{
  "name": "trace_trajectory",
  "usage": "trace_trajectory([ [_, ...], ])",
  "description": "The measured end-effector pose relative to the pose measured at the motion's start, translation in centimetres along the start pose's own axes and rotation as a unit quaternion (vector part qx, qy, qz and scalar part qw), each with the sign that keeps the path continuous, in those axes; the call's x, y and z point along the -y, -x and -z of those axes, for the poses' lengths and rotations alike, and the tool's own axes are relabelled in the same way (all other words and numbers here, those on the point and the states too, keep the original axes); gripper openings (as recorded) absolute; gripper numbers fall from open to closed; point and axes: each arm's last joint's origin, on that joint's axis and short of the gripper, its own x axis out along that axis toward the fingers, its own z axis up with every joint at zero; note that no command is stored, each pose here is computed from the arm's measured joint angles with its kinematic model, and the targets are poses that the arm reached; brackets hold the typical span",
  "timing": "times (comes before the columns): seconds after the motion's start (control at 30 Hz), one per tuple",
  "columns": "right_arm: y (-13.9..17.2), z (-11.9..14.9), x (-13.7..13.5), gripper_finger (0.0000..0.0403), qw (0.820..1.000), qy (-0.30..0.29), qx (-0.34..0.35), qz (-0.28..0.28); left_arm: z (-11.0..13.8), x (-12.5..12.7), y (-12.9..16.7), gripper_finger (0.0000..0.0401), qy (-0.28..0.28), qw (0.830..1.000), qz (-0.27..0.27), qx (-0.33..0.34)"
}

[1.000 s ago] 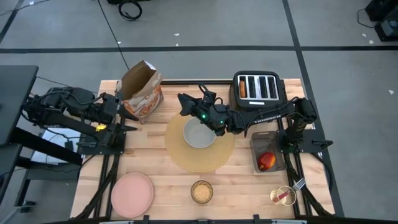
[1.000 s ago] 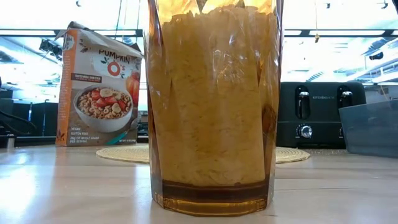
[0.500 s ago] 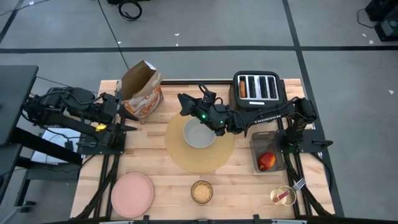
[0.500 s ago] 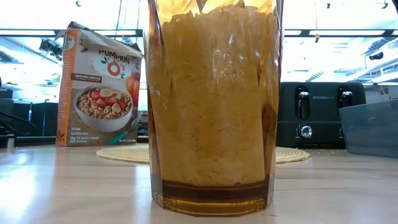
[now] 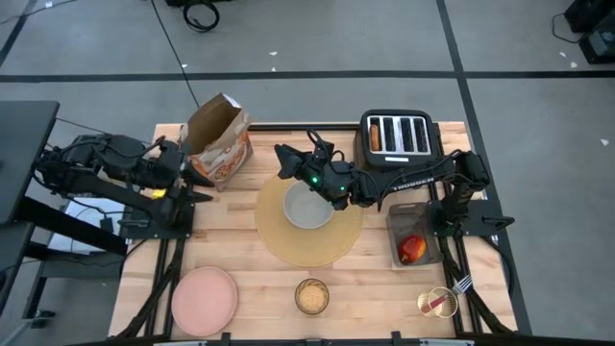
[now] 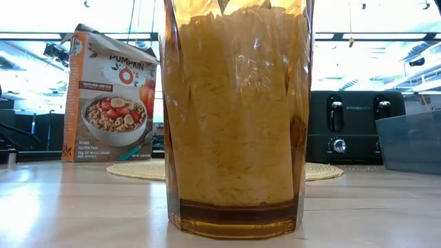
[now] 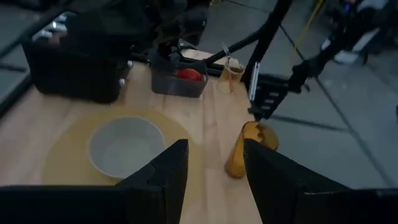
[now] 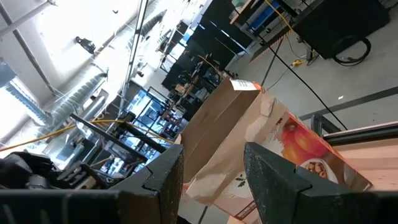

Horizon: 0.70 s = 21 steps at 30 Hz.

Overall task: Arrange a breakfast setting
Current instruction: Pour the cereal from the brown cereal box into the gray bowl

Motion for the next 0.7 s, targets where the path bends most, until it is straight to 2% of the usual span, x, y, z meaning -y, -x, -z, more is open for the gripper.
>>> trace_trajectory([
  [0.17,0.0,0.0,0.0,0.0174,1.0,0.0,0.0,0.0,0.0,0.0,0.0,0.0162,0.024,1.0,0.001,0.002],
  [0.43,0.0,0.0,0.0,0.0174,1.0,0.0,0.0,0.0,-0.2,0.1,0.0,0.0162,-0.136,0.991,0.002,0.009],
  [0.7,0.0,0.0,0.0,0.0174,1.0,0.0,0.0,0.0,0.9,0.0,0.1,0.0162,-0.183,0.982,0.009,-0.043],
])
